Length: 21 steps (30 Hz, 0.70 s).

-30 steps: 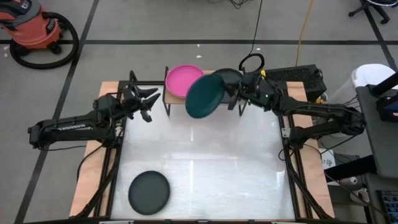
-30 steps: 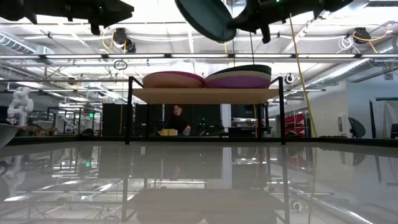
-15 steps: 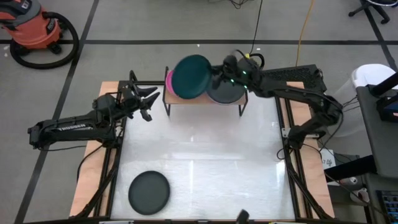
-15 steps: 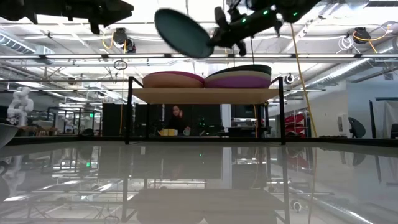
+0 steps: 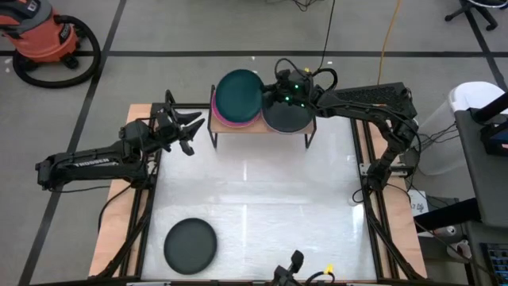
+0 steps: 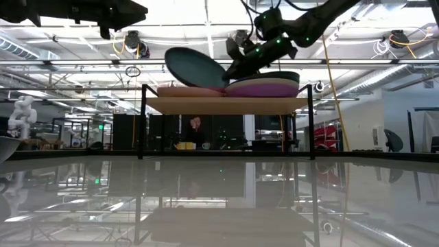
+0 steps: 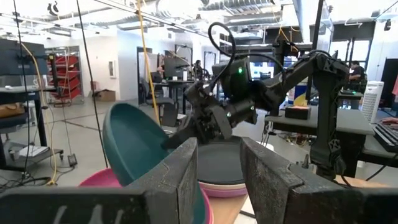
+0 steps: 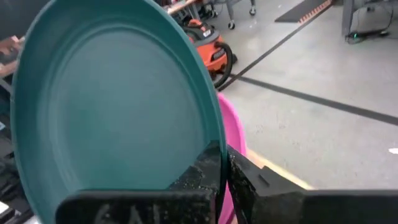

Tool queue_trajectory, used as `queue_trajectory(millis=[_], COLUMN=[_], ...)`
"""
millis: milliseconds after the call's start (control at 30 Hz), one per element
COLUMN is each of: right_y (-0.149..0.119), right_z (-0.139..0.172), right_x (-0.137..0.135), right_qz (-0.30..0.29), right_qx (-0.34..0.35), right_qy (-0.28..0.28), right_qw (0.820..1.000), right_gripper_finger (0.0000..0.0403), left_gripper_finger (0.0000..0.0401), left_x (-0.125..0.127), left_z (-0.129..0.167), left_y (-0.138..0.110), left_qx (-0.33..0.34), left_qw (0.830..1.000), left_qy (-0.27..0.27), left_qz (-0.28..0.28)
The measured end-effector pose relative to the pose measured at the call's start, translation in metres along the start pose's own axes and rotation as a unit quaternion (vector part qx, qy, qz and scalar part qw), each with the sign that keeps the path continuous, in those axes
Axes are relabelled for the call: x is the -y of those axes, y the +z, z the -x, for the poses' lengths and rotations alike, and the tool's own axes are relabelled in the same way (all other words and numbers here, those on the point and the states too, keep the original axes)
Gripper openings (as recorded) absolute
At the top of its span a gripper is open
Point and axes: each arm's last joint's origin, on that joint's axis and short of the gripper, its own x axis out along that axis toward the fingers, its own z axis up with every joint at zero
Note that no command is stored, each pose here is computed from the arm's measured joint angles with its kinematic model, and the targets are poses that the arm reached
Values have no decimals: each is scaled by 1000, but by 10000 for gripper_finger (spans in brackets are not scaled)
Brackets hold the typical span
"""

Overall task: Place and stack plates onto a shelf
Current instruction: Stack the dark green plate on top of the pink plate on top of the shelf, then stack the black plate on top of the dark green plate on top of the shelf

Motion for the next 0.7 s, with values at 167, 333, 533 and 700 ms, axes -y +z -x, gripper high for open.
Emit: queue_trajectory(millis=[167, 333, 533, 700], right_y=[-4, -1, 3, 12], right_z=[-3, 0, 7, 21], right_x=[1, -1, -11, -26], right_qz=[7, 16, 35, 70], right_qx=[-10, -5, 2, 8], right_qy=[-2, 0, 13, 65], right_qw=[1000, 1000, 999, 995], right_gripper_finger=[9, 47, 141, 199], left_gripper_finger=[126, 126, 127, 126], left_x=[0, 0, 0, 0], left_z=[0, 0, 0, 0], left_y=[0, 0, 0, 0], left_qx=[0, 0, 0, -1], left_qw=[1000, 1000, 1000, 1000], left_qy=[0, 0, 0, 0], left_qz=[0, 0, 0, 0])
